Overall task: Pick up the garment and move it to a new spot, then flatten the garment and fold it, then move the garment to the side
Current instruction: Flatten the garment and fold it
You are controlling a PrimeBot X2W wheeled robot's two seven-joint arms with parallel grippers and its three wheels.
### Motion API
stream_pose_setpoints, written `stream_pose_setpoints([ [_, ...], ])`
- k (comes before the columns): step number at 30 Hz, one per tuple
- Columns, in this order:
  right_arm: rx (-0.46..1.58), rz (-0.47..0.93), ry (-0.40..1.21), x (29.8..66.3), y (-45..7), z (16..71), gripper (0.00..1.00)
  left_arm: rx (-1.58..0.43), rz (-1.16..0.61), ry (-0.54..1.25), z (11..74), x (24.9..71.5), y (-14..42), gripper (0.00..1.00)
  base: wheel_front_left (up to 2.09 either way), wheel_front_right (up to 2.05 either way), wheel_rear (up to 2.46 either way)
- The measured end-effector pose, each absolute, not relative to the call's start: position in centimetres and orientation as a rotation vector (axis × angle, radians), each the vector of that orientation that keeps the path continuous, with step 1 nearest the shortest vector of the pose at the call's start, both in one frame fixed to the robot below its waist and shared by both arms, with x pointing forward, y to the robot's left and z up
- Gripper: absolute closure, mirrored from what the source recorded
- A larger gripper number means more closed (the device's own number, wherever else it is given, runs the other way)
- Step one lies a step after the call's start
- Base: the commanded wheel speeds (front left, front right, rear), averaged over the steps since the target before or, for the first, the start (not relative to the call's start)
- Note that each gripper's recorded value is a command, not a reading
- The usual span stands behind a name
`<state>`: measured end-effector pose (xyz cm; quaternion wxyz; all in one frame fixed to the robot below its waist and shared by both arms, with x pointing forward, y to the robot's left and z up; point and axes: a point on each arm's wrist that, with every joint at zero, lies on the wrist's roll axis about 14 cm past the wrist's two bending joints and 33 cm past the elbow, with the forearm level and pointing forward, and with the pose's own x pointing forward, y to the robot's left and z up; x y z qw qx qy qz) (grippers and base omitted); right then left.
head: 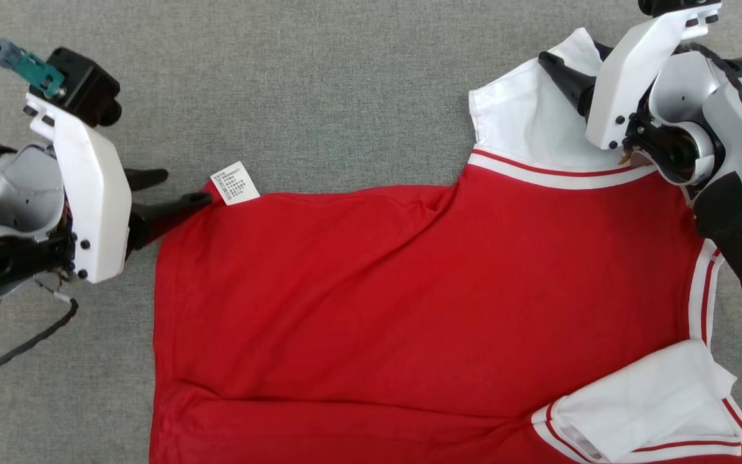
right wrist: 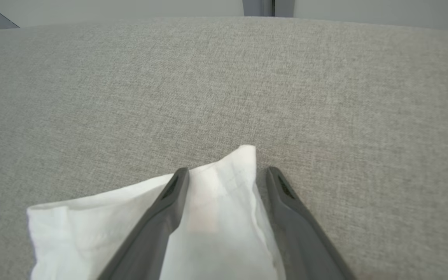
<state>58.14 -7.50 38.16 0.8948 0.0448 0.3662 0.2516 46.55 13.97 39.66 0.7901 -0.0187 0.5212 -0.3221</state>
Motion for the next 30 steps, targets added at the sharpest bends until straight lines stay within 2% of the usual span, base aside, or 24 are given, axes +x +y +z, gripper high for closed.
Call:
stream_pose_setpoints([
  [8, 0.092, 0.531, 0.761, 58.2, -7.3, 38.1, 0.01, -0.064, -0.718, 1.163, 38.9, 45.1, 13.1, 0.0, 0.0, 0.0, 0.0],
  [10, 0.09, 0.532, 0.762, 58.2, -7.4, 38.1, 0.09, -0.066, -0.721, 1.168, 38.7, 45.0, 13.0, 0.0, 0.0, 0.0, 0.0],
  [11, 0.092, 0.531, 0.761, 58.3, -7.4, 38.0, 0.31, -0.065, -0.719, 1.169, 38.5, 45.0, 13.0, 0.03, 0.0, 0.0, 0.0],
  [12, 0.094, 0.53, 0.762, 58.3, -7.5, 38.0, 0.51, -0.069, -0.72, 1.17, 38.4, 45.1, 12.9, 0.35, 0.0, 0.0, 0.0],
  [13, 0.094, 0.53, 0.763, 58.3, -7.5, 38.0, 0.64, -0.074, -0.728, 1.171, 38.3, 45.0, 12.7, 0.61, 0.0, 0.0, 0.0],
  [14, 0.091, 0.531, 0.764, 58.3, -7.5, 38.0, 0.78, -0.078, -0.733, 1.166, 38.4, 45.1, 12.5, 0.93, 0.0, 0.0, 0.0],
  [15, 0.09, 0.533, 0.765, 58.2, -7.5, 38.0, 1.0, -0.082, -0.734, 1.156, 38.5, 45.2, 12.3, 1.0, 0.0, 0.0, 0.0],
  [22, 0.099, 0.526, 0.73, 57.6, -7.9, 39.1, 1.0, -0.128, -0.681, 1.058, 40.4, 46.7, 13.1, 1.0, 0.0, 0.0, 0.0],
  [30, 0.157, 0.481, 0.653, 56.9, -9.6, 41.3, 1.0, -0.243, -0.629, 1.0, 41.4, 45.4, 13.8, 1.0, 0.0, 0.0, 0.0],
])
